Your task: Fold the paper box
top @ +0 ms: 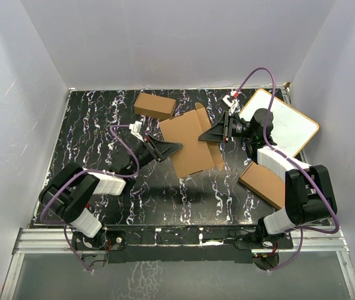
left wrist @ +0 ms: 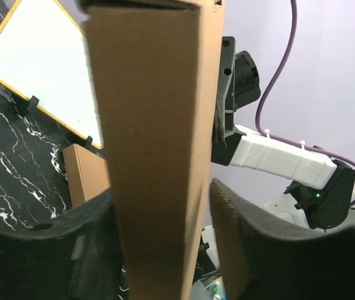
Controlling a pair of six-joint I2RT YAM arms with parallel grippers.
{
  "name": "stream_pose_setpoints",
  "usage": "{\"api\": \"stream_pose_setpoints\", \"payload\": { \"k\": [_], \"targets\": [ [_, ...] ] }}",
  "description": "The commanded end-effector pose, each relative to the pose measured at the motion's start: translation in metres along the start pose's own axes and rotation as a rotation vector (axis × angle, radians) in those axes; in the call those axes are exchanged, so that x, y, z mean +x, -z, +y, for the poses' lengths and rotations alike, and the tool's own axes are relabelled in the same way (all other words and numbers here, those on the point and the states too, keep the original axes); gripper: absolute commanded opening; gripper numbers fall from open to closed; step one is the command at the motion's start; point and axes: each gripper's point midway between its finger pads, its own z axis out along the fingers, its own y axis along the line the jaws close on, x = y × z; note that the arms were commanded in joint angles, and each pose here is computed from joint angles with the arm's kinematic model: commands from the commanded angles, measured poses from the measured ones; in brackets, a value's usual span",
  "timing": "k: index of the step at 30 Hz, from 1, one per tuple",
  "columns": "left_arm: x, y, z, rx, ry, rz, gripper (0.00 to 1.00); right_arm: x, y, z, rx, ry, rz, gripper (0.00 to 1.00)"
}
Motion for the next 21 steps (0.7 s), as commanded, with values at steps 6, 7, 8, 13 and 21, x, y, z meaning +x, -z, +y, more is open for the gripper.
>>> {"api": "stream_pose_setpoints", "payload": {
  "k": [6,7,8,13,21],
  "targets": [
    [-0.010,0.002,-0.043,0.172,-0.126,-0.026,0.17,0.000,0.001,0.015,-0.025,0.125,0.005,0.39],
    [-0.009,0.002,-0.043,0.173,-0.132,-0.022,0.16,0.001,0.002,0.014,-0.024,0.133,0.009,0.39],
    [-0.009,0.003,-0.042,0.174,-0.140,-0.019,0.14,0.002,0.002,0.014,-0.022,0.142,0.012,0.39],
    [-0.002,0.004,-0.042,0.181,-0.178,0.019,0.10,0.006,0.003,0.011,-0.016,0.208,0.033,0.43],
    [0.006,0.014,-0.037,0.188,-0.221,0.111,0.05,0.002,0.015,0.001,0.028,0.432,0.067,0.72]
  ]
}}
